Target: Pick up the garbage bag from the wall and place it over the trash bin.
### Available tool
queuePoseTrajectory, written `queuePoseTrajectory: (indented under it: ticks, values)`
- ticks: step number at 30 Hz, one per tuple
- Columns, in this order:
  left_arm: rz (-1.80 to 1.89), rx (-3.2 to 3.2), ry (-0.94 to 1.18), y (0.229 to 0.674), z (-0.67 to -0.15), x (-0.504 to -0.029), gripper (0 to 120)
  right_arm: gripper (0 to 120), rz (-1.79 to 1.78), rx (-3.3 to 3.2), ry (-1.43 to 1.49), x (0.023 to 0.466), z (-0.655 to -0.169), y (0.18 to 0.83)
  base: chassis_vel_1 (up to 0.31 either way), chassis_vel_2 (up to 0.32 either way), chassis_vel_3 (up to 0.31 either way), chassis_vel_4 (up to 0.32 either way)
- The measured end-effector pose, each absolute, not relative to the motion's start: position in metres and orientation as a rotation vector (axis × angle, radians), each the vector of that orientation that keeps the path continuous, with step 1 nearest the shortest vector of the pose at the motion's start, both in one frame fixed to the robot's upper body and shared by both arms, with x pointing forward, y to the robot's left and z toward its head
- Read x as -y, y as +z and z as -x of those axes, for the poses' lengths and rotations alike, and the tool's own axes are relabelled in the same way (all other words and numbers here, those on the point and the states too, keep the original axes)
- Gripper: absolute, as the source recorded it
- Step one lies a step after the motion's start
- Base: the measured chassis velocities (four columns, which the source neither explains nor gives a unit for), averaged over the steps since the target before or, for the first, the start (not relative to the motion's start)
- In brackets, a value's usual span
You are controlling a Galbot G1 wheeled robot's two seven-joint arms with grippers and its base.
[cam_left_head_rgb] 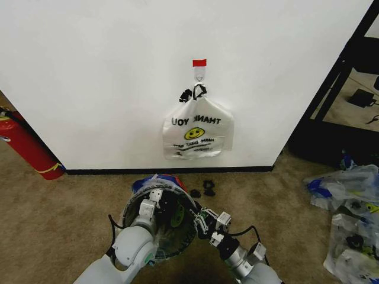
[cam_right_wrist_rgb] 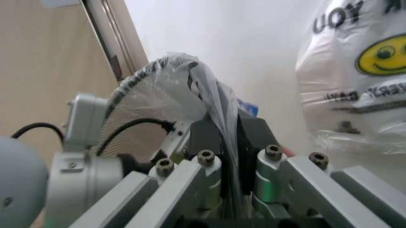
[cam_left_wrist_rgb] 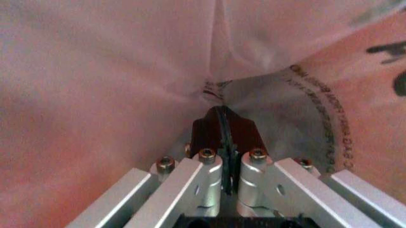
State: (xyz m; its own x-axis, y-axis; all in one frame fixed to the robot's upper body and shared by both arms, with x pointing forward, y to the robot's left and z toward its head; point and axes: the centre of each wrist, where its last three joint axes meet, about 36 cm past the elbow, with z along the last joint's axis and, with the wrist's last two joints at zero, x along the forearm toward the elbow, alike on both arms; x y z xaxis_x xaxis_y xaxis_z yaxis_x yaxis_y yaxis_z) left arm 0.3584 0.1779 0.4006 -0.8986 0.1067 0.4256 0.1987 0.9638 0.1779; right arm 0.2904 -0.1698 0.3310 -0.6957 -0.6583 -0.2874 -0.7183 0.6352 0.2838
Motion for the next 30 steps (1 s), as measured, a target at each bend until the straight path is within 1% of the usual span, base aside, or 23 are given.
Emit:
queuePoseTrajectory:
  ticks: [4,8,19,23,27,30]
  values:
    - [0.271,2.672,-0.292,0.399,-0.35,-0.179,0,1,1.103,-2.688,0.574,0.172,-0.296,0.333,0.0,0.0,0.0,0.0]
    - [0.35,2.677,-0.248,0.405,-0.339,-0.169,0,1,1.084,-2.692,0.575,0.165,-0.297,0.322,0.0,0.0,0.0,0.0]
    - [0.429,2.728,-0.229,0.414,-0.332,-0.167,0,1,1.089,-2.697,0.52,0.156,-0.307,0.304,0.0,0.0,0.0,0.0]
    - [0.431,2.766,-0.278,0.414,-0.333,-0.169,0,1,1.087,-2.698,0.498,0.157,-0.31,0.301,0.0,0.0,0.0,0.0]
    - [0.379,2.773,-0.45,0.405,-0.34,-0.186,0,1,1.095,-2.693,0.479,0.162,-0.312,0.302,0.0,0.0,0.0,0.0]
    - [0.372,2.762,-0.481,0.402,-0.337,-0.191,0,1,1.097,-2.683,0.461,0.167,-0.314,0.303,0.0,0.0,0.0,0.0]
